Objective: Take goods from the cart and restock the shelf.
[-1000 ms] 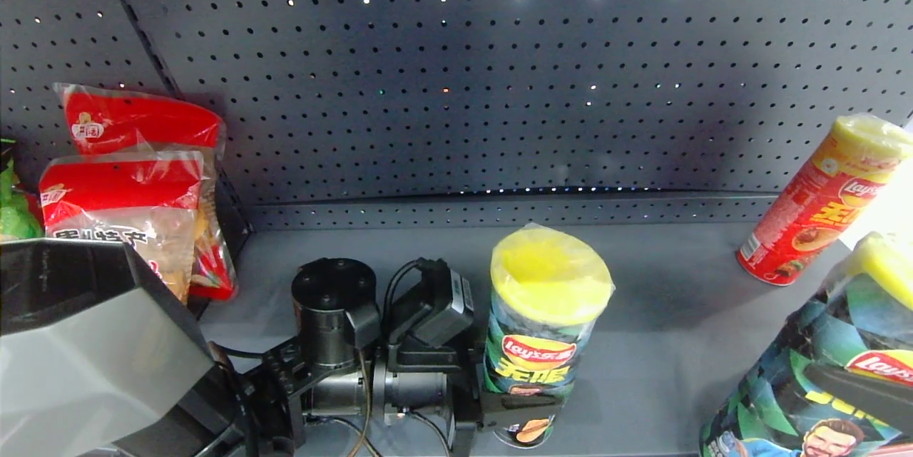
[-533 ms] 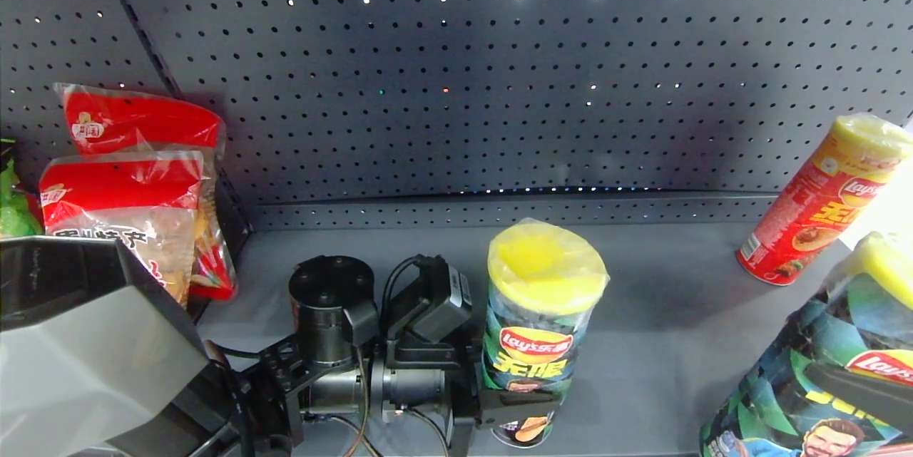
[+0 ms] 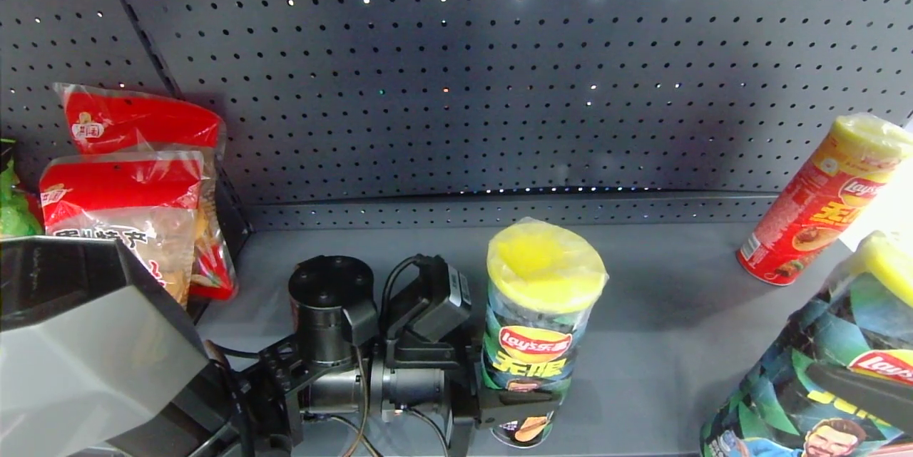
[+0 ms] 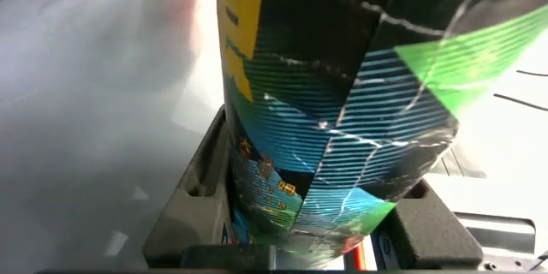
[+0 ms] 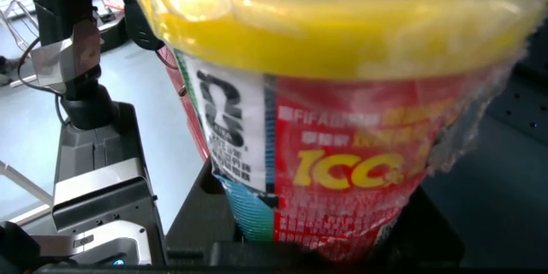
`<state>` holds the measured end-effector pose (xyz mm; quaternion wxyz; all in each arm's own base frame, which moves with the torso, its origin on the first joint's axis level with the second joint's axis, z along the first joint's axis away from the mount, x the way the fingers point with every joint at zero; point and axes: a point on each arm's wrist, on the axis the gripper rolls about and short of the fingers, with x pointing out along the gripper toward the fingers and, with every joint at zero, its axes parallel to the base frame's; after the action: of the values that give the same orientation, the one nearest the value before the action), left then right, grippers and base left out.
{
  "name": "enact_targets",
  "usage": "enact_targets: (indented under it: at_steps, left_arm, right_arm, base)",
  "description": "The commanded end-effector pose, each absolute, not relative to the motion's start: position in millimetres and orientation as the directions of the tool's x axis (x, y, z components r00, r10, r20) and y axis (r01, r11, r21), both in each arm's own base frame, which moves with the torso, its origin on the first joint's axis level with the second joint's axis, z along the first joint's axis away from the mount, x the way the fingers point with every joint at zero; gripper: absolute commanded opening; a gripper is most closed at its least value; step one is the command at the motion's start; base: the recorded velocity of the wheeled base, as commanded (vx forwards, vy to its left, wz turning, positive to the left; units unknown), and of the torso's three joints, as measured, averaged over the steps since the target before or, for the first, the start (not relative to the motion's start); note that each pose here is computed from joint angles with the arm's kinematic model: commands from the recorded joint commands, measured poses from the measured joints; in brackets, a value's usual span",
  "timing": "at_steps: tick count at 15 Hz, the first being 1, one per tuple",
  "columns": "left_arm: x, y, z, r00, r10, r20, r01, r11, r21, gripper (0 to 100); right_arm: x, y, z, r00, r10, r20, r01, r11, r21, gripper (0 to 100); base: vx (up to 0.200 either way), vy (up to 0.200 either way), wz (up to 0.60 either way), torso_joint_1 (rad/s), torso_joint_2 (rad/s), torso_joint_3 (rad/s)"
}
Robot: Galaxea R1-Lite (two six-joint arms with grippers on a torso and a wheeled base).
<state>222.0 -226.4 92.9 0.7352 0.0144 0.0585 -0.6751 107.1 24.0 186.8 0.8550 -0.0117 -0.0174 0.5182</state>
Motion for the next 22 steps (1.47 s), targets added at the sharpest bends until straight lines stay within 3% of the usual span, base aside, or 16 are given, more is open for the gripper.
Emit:
enact_targets:
  at_steps: [1,4,11,12,19,22]
  left_arm:
    - [225.5,-228.1,94.5,0.084,-0.992,-0.096,0.995,0.089,-0.049,0]
    - [229.7,-229.3,99.4,0.092,-0.993,-0.078,0.995,0.095,-0.033,0]
    - [222.4,-222.8,87.8,0.083,-0.989,-0.12,0.994,0.091,-0.063,0]
    - [221.8,-222.2,86.9,0.083,-0.989,-0.124,0.994,0.091,-0.067,100]
    - [221.2,-221.0,93.7,0.088,-0.99,-0.107,0.994,0.093,-0.051,100]
    - [211.9,-202.2,130.8,0.121,-0.992,-0.025,0.993,0.12,0.02,100]
  right_arm:
    - [107.0,24.1,186.8,0.462,0.887,0.018,-0.886,0.462,-0.038,0]
    - [106.9,24.1,186.4,0.462,0.887,0.017,-0.886,0.462,-0.037,0]
    - [107.0,24.1,186.9,0.462,0.887,0.018,-0.886,0.462,-0.04,0]
    - [106.9,24.1,186.4,0.462,0.887,0.017,-0.886,0.462,-0.037,0]
    - [107.8,24.1,185.9,0.462,0.887,0.015,-0.886,0.462,-0.033,0]
    - [108.8,24.2,185.8,0.462,0.887,0.013,-0.886,0.462,-0.03,0]
  base:
    - [0.0,0.0,0.0,0.0,0.0,0.0]
    - [0.0,0.0,0.0,0.0,0.0,0.0]
    - [0.0,0.0,0.0,0.0,0.0,0.0]
    - [0.0,0.0,0.0,0.0,0.0,0.0]
    - [0.0,0.0,0.0,0.0,0.0,0.0]
    - [0.0,0.0,0.0,0.0,0.0,0.0]
